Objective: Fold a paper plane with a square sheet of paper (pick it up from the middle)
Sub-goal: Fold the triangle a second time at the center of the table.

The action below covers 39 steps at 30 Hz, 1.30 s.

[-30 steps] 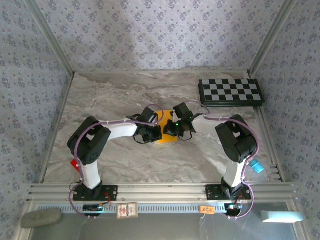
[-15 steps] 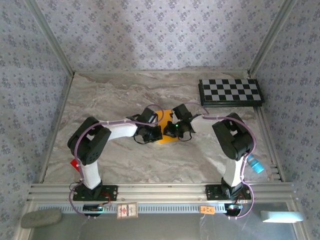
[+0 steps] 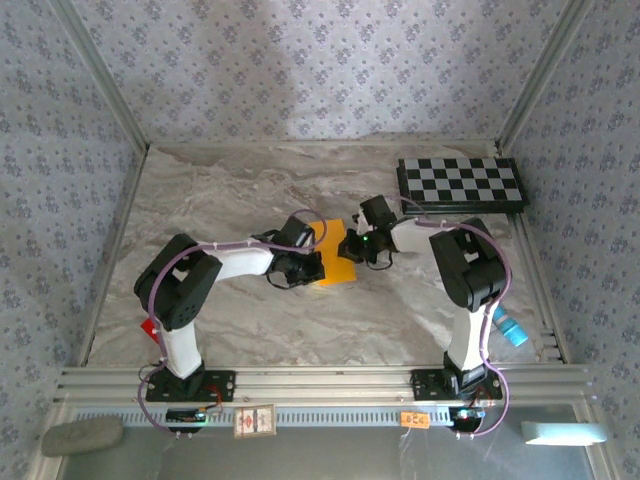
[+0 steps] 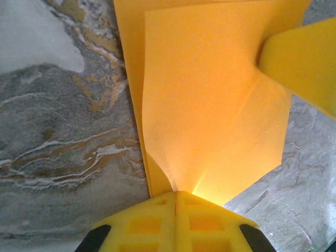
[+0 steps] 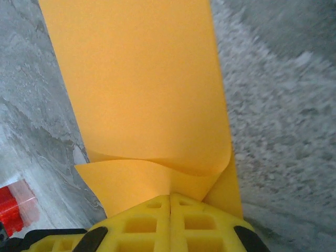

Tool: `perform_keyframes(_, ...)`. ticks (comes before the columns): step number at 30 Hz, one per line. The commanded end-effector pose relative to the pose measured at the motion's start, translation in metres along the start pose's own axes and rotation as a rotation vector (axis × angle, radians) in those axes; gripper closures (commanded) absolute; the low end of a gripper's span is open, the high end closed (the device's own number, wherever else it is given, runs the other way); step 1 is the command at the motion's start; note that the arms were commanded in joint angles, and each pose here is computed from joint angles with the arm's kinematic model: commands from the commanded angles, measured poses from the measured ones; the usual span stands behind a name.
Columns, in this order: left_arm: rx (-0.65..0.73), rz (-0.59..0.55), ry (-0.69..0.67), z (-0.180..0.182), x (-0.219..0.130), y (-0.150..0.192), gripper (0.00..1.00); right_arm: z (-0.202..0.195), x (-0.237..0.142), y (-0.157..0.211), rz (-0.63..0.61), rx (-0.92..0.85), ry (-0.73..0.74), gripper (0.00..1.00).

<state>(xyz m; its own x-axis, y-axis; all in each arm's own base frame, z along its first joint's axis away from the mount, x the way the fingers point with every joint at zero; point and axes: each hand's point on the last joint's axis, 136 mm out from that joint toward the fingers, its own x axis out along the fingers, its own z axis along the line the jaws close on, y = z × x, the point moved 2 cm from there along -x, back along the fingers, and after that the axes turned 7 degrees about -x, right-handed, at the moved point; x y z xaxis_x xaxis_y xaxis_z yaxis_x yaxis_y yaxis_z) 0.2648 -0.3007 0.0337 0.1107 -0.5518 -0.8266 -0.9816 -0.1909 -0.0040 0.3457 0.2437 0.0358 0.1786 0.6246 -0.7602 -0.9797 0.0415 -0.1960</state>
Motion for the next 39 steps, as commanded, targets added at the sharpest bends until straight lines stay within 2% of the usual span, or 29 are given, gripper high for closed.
perform_keyframes(1,-0.089,0.126,-0.250,0.072,0.014,0.037,1.00,-0.045,-0.003,-0.019,-0.047,0.050,0.145,0.95)
perform_keyframes(9,-0.059,0.120,-0.219,0.059,0.012,0.032,1.00,-0.055,-0.028,-0.053,-0.141,0.078,0.188,0.95)
perform_keyframes(13,-0.031,0.113,-0.187,0.044,0.009,0.026,1.00,-0.031,-0.043,-0.059,-0.177,0.041,0.126,0.95)
perform_keyframes(17,-0.012,0.097,-0.152,0.030,0.005,0.019,1.00,-0.006,-0.054,-0.045,-0.185,-0.047,0.074,0.95)
perform_keyframes(24,-0.011,0.102,-0.139,0.026,0.006,0.018,1.00,0.017,-0.027,-0.007,-0.069,-0.050,-0.014,0.95)
perform_keyframes(32,0.079,0.081,-0.050,-0.008,-0.009,0.009,1.00,0.001,-0.002,-0.002,-0.010,-0.023,0.046,0.95)
perform_keyframes(36,0.113,0.053,0.026,-0.031,-0.014,0.000,0.97,-0.012,0.004,0.002,0.021,-0.007,0.105,0.95)
perform_keyframes(39,0.129,0.040,0.074,-0.047,-0.013,-0.008,0.88,-0.021,0.007,0.007,0.043,0.011,0.139,0.95)
